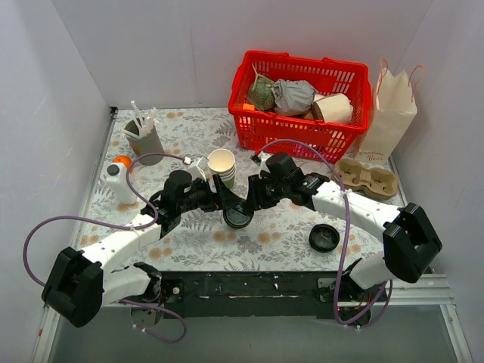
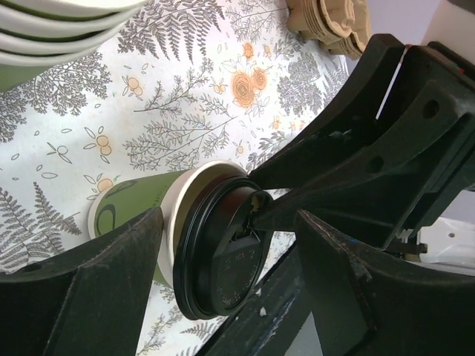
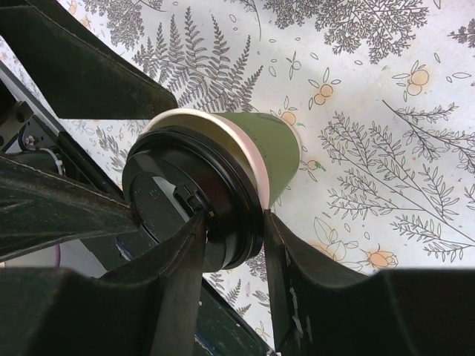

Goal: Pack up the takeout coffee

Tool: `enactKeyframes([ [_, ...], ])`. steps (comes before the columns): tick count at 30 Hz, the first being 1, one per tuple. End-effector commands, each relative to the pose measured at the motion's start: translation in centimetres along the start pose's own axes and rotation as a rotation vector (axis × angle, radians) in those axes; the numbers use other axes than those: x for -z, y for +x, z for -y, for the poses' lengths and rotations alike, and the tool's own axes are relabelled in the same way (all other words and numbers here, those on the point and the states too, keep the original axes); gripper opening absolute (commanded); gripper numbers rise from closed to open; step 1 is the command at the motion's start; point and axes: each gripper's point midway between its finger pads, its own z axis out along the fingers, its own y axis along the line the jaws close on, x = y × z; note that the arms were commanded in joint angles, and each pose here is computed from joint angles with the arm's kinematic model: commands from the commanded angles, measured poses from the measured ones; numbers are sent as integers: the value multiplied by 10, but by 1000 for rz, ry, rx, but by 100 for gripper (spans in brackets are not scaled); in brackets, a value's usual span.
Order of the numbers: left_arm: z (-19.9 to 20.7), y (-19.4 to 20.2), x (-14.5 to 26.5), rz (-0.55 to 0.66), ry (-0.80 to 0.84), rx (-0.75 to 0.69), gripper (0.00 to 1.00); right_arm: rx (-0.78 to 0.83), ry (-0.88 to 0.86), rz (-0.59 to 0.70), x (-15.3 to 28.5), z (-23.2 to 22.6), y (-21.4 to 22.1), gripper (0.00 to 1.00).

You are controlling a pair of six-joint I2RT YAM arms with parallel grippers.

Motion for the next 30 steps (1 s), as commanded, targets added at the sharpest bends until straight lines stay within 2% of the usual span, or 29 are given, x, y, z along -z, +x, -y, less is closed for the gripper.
enactKeyframes([
  [1, 9, 5, -1, -35, 70, -78, 69, 19, -26, 40, -2, -5, -13, 43],
  [11, 2, 17, -3, -81, 70, -52, 60, 8, -24, 101, -7, -3, -24, 43],
  [16, -4, 22, -5, -90, 52, -40, 50, -9, 14, 101, -13, 6, -22, 43],
  [23, -19, 24, -8, -95, -24, -6, 31, -19, 32, 94, -18, 16, -14, 38],
  [26, -30, 27, -8, -100, -78, 0, 30, -21, 37, 81, -18, 20, -7, 38],
  [27, -33, 28, -8, -102, -89, 3, 26, -18, 37, 81, -18, 21, -6, 38],
  [30, -39, 32, -6, -110, -120, 21, 24, 4, 18, 91, -17, 20, -2, 38],
])
